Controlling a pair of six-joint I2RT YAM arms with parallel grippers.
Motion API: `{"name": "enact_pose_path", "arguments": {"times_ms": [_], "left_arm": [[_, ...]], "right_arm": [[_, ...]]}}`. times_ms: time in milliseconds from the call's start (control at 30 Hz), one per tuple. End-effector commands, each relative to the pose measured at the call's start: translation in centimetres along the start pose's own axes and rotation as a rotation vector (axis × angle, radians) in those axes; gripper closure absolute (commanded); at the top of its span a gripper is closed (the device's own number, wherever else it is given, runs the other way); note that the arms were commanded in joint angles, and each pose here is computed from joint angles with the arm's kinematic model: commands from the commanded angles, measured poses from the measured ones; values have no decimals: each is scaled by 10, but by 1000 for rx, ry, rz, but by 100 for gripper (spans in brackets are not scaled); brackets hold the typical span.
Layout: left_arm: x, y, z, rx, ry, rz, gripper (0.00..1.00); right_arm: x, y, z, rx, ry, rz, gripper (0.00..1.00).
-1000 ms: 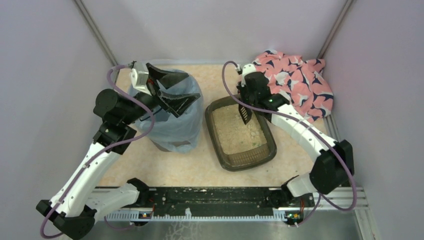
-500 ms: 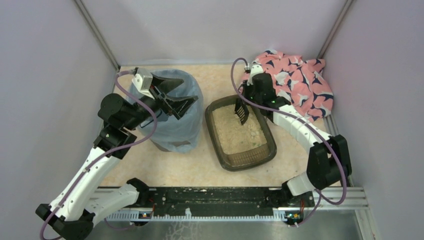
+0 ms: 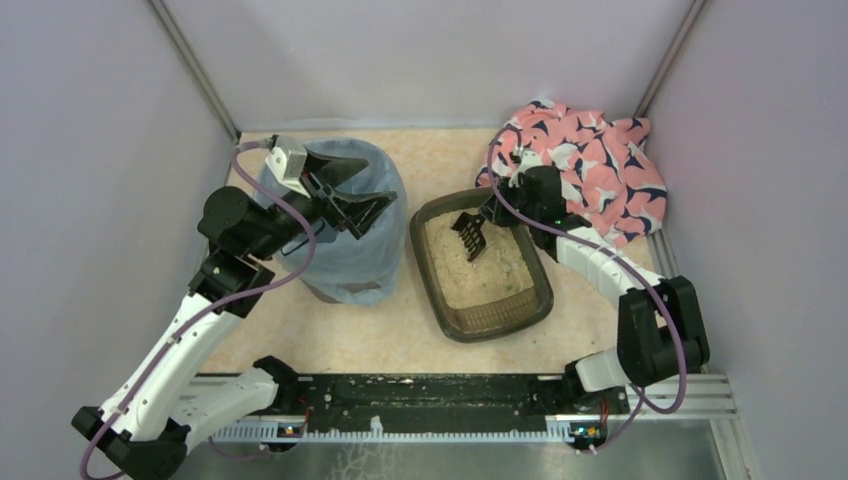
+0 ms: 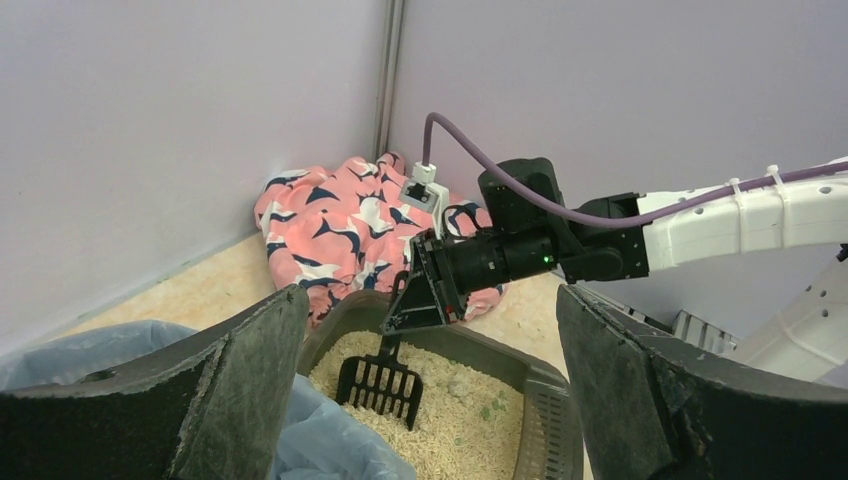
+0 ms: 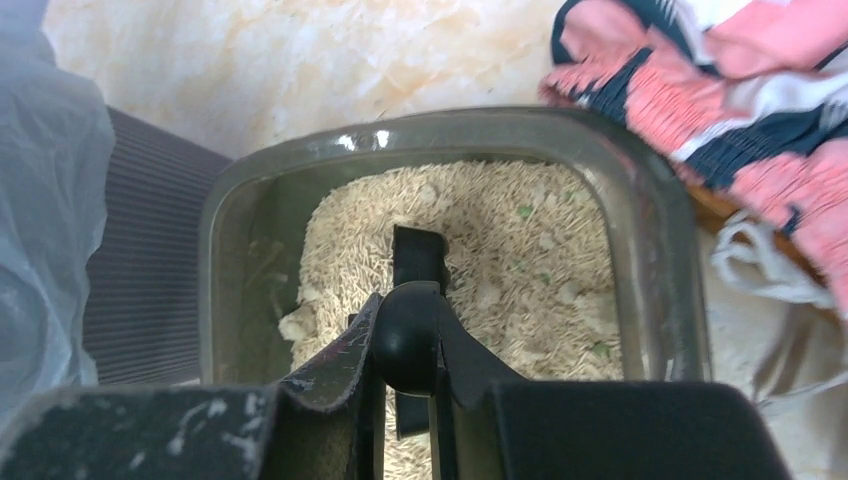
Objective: Clean the litter box
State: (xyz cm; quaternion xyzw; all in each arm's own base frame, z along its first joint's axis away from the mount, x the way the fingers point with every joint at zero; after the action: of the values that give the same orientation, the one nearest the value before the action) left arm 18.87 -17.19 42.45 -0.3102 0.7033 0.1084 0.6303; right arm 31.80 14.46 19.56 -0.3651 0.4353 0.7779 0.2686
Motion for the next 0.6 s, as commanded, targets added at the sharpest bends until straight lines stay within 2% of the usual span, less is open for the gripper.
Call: {"name": "enact_pose_path", "arguments": {"times_ms": [0,167,433,567], "left_arm": [[4,-2,2,-9,21,2,1],[9,-5,5,-20,36,9,1],[14,-6,8,-40,52,8,1],[16,-6,8,-36,62,7,1]], "right_arm": [[35,8,15,-136,-118,119,100],[31,18,16,-170,-147,98,100],[-1,46,12,-227,-162,-18,100],[3,56,-2,-246,-224,-32,100]]}}
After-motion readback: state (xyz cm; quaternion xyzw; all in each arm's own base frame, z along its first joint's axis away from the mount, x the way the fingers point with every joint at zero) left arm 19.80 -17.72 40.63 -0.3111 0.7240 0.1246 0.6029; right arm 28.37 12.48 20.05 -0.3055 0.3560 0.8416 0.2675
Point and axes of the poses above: each gripper's point midway between its finger pads, its own y axis back along the fingers, its own z axis along the line the jaws close on, x = y × z, the point moved 8 cm from there along y, back along the fingers, and after that the axes turned 2 degrees about y, right-handed, at the moved point
